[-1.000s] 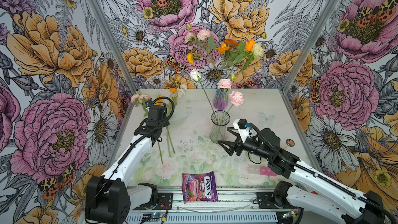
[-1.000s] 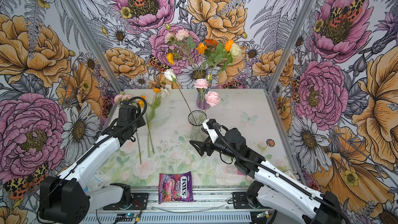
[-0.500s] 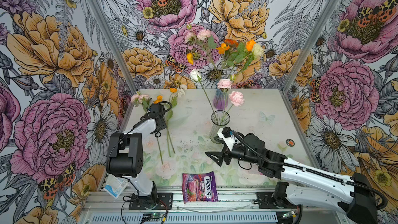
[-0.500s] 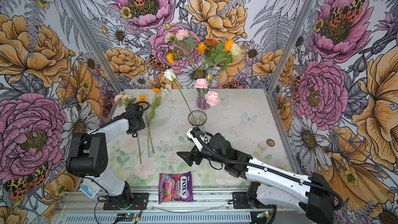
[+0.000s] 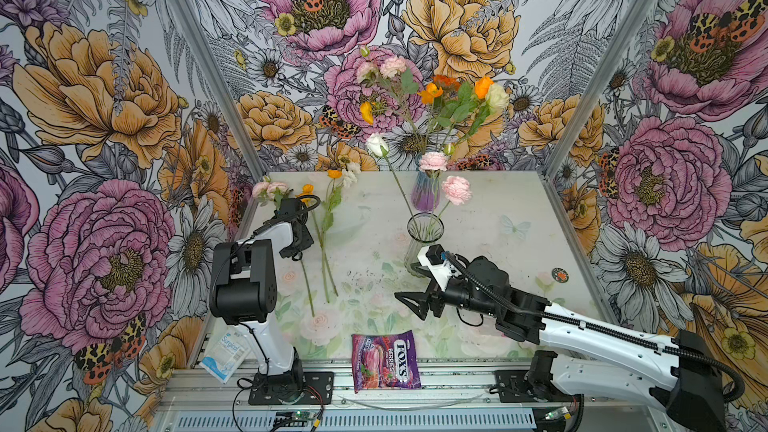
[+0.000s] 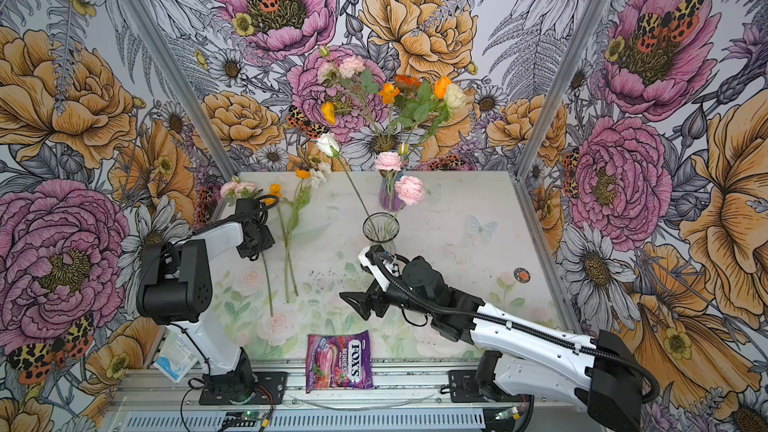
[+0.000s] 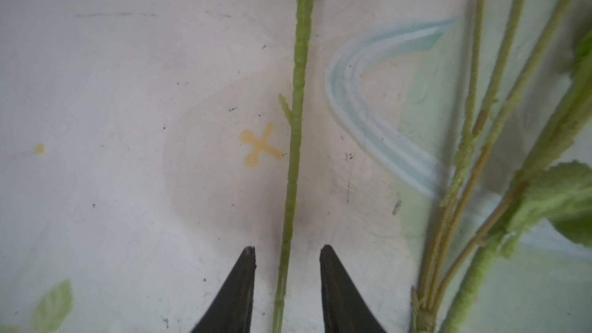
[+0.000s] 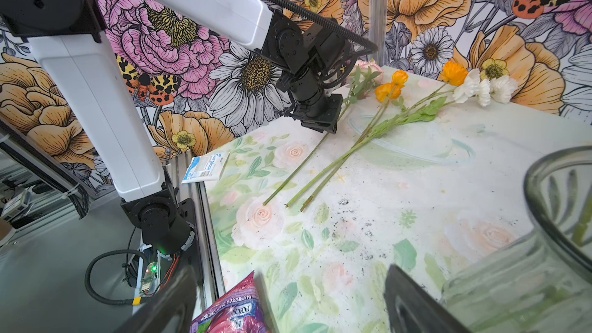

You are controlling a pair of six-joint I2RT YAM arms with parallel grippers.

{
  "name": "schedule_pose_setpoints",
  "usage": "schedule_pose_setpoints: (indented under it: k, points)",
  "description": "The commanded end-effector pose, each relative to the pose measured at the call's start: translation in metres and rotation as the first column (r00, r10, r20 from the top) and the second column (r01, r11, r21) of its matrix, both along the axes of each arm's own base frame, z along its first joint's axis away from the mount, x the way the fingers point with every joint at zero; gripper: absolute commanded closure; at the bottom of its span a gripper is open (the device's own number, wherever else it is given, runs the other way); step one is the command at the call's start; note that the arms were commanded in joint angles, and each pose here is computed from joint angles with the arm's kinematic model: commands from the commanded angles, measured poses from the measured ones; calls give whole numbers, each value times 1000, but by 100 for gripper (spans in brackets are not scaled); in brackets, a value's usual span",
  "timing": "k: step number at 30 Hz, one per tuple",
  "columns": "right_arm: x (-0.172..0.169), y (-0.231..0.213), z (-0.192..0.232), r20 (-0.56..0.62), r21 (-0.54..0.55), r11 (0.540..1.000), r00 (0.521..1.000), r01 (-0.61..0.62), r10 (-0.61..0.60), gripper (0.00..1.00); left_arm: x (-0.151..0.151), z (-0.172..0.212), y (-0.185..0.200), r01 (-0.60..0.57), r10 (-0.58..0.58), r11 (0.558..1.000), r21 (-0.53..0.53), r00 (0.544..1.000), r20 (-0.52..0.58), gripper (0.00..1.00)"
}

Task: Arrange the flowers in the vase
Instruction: 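Lower the left gripper and close it on the pink peony stems, then lift the pink peony stems upright toward the clear vase with the left gripper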

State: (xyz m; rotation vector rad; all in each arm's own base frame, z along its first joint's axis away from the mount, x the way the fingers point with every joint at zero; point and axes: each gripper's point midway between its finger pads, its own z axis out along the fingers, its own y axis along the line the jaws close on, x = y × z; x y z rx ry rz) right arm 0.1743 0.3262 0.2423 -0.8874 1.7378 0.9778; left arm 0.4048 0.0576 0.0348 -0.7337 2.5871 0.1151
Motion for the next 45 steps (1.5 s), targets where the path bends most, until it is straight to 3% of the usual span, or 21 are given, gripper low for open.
schedule_pose_setpoints:
  k: [1,15,18,24,29,34,37,41,45]
  points:
    - [-2,4,10,20,37,999,1000,-20,20,8,10,7,-3,25,-24,999,-30,999,26,65]
    - [-3,4,7,17,37,999,1000,-24,23,7,7,-14,5,-9,7,999,-35,998,-57,74]
    - [-3,3,7,17,37,999,1000,-23,22,7,5,-16,5,-8,6,999,-38,998,-67,80]
    - [-4,5,7,14,40,999,1000,-29,28,7,3,-13,4,0,-3,999,-36,998,-61,100]
    - [-5,4,7,6,44,999,1000,-30,30,7,3,1,-3,26,-27,1000,-16,999,-31,100]
    - [-2,-6,3,41,4,1000,999,-1,0,7,-1,79,-24,84,-99,989,123,987,128,100]
    - [5,-24,4,86,-22,999,995,50,-48,5,-12,137,-55,138,-186,970,199,951,247,100]
    - [22,-53,9,94,-40,990,987,134,-129,4,-36,219,-101,167,-279,946,276,855,437,100]
    - [36,-83,16,56,1,982,980,190,-190,3,-64,288,-144,191,-338,936,295,720,606,100]
